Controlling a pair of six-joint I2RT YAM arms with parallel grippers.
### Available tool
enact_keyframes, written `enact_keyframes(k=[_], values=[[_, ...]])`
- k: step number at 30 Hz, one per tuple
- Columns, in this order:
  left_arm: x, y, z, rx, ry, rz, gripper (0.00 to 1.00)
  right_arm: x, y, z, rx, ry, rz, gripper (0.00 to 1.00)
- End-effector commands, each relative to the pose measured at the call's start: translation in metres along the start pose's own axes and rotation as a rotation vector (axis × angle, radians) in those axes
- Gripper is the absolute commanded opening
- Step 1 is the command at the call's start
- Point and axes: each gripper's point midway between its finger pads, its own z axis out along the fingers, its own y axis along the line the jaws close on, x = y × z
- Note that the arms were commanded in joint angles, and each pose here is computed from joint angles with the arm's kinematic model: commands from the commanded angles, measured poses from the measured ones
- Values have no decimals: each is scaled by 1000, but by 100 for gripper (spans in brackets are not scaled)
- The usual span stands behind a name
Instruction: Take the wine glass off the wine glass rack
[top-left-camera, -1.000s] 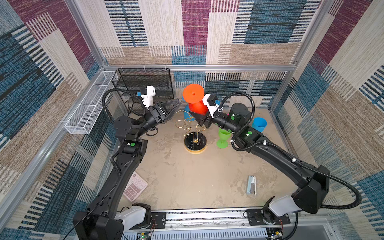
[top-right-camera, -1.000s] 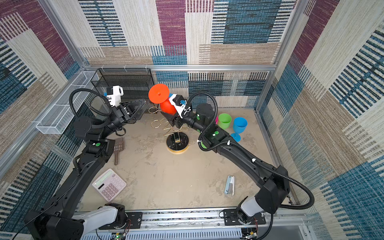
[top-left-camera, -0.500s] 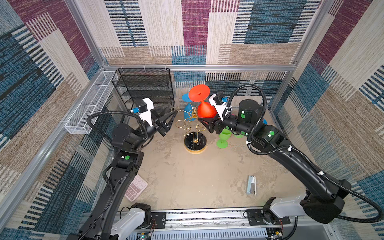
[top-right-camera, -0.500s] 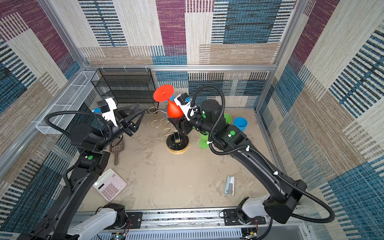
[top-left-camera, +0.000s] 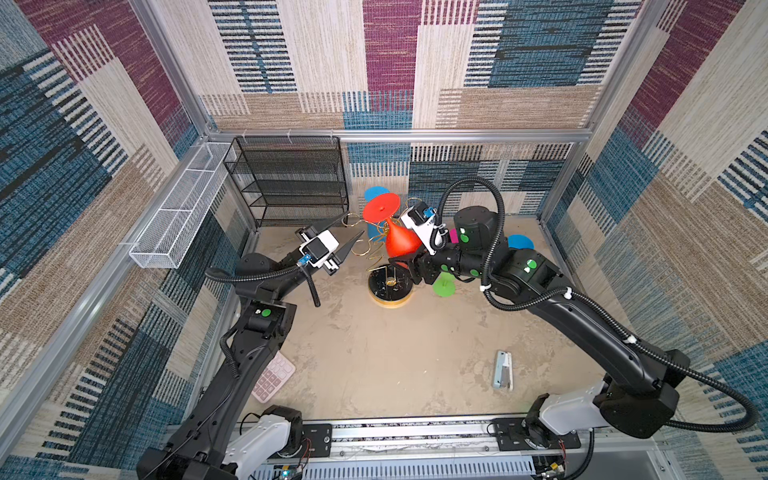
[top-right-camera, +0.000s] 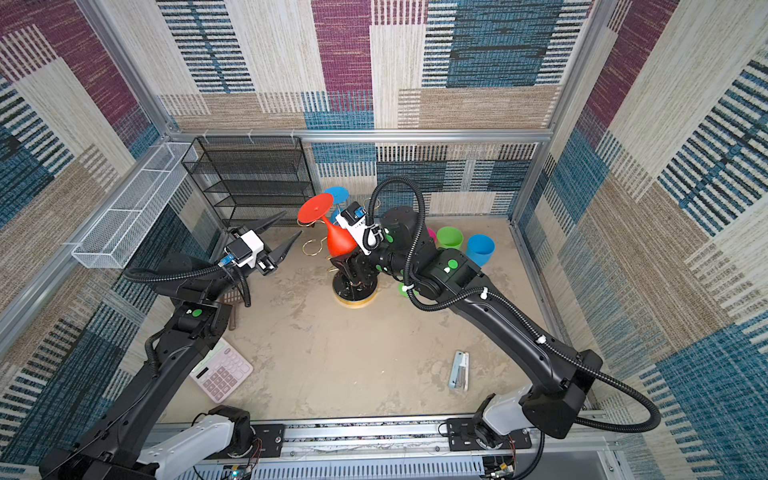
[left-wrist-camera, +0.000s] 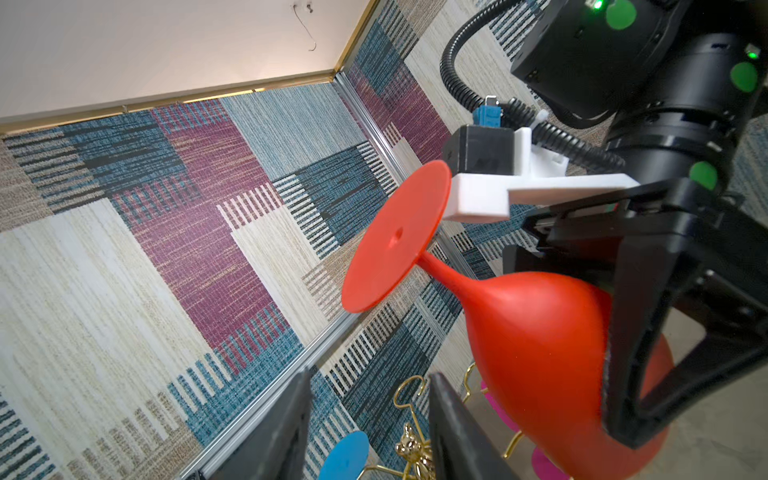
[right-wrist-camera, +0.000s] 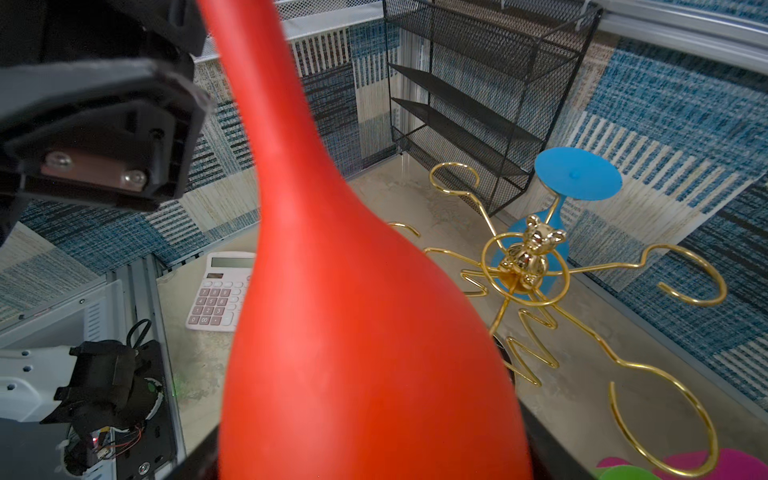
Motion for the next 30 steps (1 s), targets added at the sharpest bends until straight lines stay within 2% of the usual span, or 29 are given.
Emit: enact_keyframes(k=[1, 6, 12, 19, 23, 25, 30], values=[[-11, -1, 1, 13, -58, 97, 48, 6, 7, 6, -30, 23, 25, 51], [-16, -5, 3, 42, -90, 106, 46, 14, 15, 14, -52, 55, 28, 50], [-13, -19, 2, 109, -103, 123, 39, 16, 22, 19, -80, 66, 36, 50], [-13, -18, 1, 96, -91, 153, 18, 14, 26, 18, -98, 70, 43, 53], [-14, -10, 0, 52, -83, 162, 0, 8, 28, 15, -109, 52, 45, 60], [-15, -7, 0, 29, -79, 165, 0, 6, 28, 13, -108, 40, 46, 66], [-17, 1, -2, -19, -72, 150, 0, -6, 31, 6, -122, -12, 49, 87]])
